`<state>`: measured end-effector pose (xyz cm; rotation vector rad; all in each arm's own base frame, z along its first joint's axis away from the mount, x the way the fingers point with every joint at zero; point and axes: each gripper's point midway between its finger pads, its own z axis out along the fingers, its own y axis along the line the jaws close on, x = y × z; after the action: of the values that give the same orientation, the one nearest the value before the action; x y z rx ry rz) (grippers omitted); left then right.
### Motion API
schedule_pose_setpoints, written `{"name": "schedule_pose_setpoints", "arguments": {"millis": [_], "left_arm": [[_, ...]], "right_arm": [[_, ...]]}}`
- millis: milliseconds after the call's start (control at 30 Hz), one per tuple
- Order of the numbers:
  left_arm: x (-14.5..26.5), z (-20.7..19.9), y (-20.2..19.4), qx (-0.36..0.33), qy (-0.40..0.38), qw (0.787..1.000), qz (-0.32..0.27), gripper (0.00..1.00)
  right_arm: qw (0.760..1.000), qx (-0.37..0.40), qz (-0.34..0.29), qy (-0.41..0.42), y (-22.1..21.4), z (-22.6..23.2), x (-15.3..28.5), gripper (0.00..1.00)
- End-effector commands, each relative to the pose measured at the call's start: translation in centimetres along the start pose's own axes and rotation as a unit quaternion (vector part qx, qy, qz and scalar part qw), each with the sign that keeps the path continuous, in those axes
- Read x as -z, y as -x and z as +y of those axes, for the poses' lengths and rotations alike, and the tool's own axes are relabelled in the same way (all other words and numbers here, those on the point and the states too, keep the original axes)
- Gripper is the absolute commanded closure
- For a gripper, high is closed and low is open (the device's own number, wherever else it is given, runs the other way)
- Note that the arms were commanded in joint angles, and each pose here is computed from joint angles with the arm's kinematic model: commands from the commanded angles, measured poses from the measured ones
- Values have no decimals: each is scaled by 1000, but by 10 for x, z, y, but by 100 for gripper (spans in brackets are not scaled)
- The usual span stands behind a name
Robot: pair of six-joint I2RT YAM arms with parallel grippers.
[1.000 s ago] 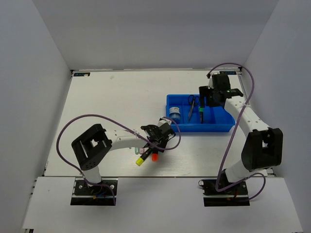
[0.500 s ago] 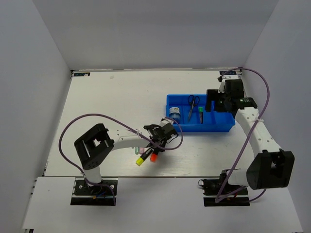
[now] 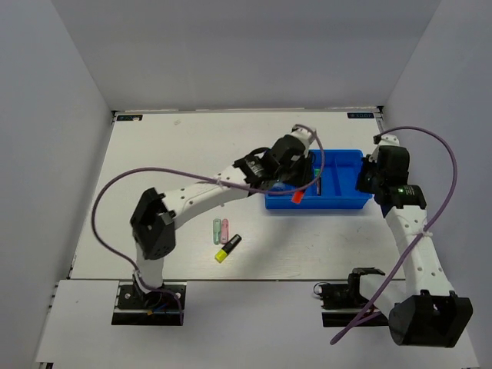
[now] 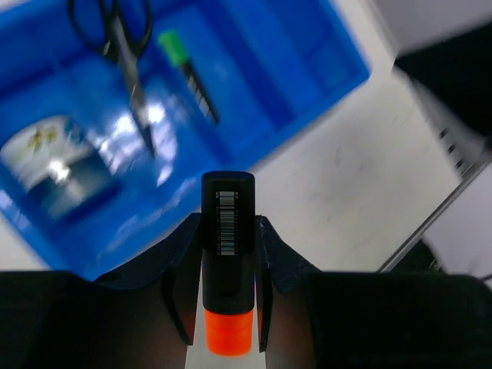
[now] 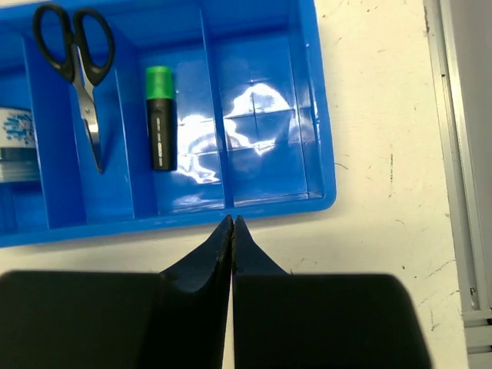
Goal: Sort the stationery into containers
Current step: Pick up the pen from the center of the board, then place the pen in the storage box.
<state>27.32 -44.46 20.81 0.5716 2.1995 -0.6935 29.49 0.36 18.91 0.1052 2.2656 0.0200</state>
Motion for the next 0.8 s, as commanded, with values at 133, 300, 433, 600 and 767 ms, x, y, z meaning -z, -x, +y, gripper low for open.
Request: {"name": "schedule_pose_setpoints", "arguments": {"millis": [133, 300, 433, 600, 767], "left_arm": [[-80, -35, 73, 83, -116, 985, -94, 100], [-116, -30, 97, 127, -129, 975, -127, 100], [-134, -24, 96, 151, -131, 970, -139, 100], [-156, -12, 93, 184, -122, 964, -151, 100], [-167, -8, 97, 207, -120, 958, -159, 86]], "right_arm": [[996, -53, -71, -27, 11, -18, 14, 100], [995, -63, -76, -28, 2, -21, 15, 100], [995, -67, -71, -26, 0, -22, 13, 100], [995, -68, -71, -26, -2, -22, 11, 100], [994, -72, -72, -31, -2, -26, 12, 100]]}}
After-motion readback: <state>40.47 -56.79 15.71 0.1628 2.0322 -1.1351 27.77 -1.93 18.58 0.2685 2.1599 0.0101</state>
